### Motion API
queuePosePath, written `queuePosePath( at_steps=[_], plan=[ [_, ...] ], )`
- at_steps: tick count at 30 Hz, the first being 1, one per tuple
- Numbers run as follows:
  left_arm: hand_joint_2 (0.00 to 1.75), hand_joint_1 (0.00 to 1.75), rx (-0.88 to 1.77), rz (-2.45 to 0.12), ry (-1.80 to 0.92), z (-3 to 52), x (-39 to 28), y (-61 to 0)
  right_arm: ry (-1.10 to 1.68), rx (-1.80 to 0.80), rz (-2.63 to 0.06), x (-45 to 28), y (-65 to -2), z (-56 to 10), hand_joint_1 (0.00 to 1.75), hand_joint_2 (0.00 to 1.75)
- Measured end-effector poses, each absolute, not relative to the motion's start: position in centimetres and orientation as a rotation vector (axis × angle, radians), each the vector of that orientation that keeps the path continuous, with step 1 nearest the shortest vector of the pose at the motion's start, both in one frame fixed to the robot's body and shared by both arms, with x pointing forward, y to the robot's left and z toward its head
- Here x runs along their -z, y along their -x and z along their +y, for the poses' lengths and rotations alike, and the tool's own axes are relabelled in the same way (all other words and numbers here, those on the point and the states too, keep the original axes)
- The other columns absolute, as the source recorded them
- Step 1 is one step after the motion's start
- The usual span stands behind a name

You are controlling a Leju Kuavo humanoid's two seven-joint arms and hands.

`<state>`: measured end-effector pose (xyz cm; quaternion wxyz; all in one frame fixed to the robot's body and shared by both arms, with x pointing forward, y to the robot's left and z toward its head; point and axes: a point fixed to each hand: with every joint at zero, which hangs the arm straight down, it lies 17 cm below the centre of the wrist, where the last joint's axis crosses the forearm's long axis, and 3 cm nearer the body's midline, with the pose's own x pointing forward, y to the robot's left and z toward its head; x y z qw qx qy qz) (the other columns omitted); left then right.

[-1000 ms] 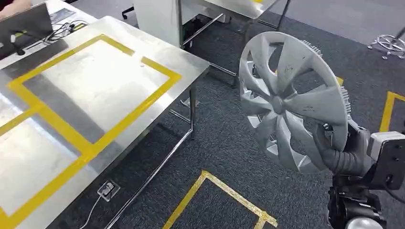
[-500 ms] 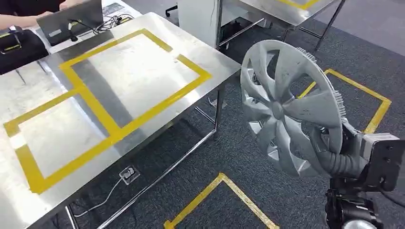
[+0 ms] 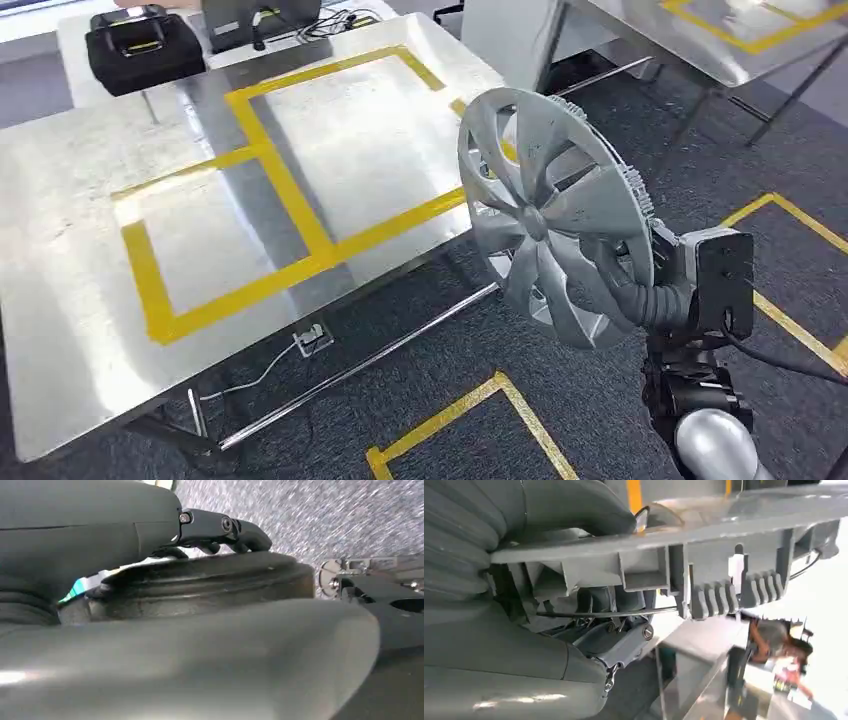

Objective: Take the parts from the cabinet and place them on the table.

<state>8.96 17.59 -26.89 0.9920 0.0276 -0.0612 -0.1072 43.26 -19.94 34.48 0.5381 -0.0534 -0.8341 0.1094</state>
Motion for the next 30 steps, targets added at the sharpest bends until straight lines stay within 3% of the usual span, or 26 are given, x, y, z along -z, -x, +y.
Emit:
queuePosePath(
  at_steps=[17, 30],
  plan=[
    [0.0, 0.0, 0.182, -0.101, -0.016, 17.1, 26.9, -8.3, 0.022, -0.295, -1.912, -30.8, -46.9, -15.3, 1.75, 1.75],
    [0.0, 0.0, 0.162, -0.096, -0.015, 17.1, 27.0, -8.0, -0.034, -0.161, -1.949, -30.6, -46.8, -16.5, 1.75, 1.75]
  ],
)
